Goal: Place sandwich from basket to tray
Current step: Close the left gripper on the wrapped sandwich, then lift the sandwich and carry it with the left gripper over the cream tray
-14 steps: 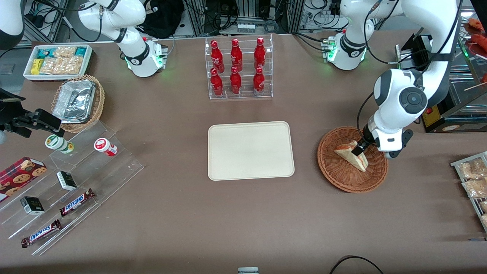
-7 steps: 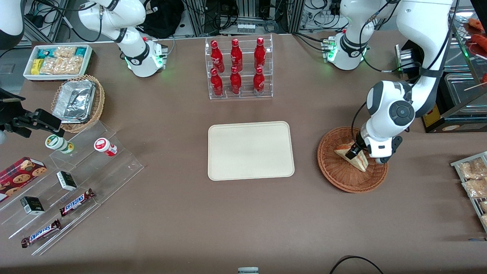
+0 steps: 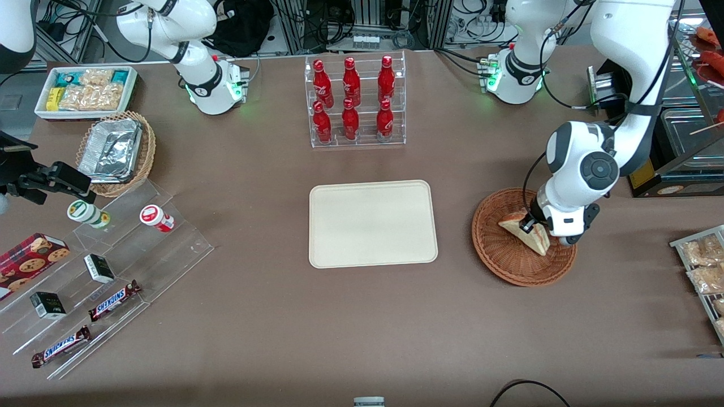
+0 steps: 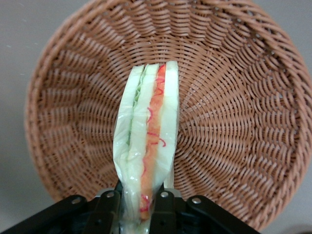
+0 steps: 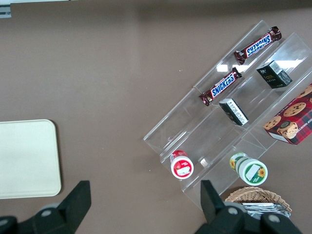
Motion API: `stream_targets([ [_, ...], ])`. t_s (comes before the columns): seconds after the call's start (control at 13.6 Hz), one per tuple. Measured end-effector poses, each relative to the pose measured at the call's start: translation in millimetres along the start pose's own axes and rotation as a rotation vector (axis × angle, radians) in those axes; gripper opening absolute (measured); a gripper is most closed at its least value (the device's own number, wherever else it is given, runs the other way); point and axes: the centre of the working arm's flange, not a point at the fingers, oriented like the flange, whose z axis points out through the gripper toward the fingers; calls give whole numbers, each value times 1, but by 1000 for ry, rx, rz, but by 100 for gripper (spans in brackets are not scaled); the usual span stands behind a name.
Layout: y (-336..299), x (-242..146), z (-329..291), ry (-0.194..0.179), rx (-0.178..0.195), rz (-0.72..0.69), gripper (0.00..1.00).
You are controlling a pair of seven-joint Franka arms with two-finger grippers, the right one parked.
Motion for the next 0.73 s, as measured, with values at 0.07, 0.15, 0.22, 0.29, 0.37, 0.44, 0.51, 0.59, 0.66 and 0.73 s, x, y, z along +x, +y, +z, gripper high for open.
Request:
stream_targets([
  [0.07, 3, 2, -21, -10, 23, 17, 22],
  [0.15, 7, 2, -47, -16, 41, 42, 19],
  [0.22, 16, -3, -77, -16, 49, 74, 15],
  [0.29, 29, -14, -105, -10, 47, 108, 15],
  [0.37, 47, -32, -129, 0, 39, 149, 15],
  [0.44, 66, -55, -147, 7, 33, 199, 15],
  [0.51, 84, -81, -156, 10, 31, 250, 15],
  [0.59, 102, -109, -158, 12, 30, 302, 15],
  [0.66, 120, -137, -151, 9, 35, 354, 15],
  [0.73, 137, -164, -140, 2, 46, 404, 15],
])
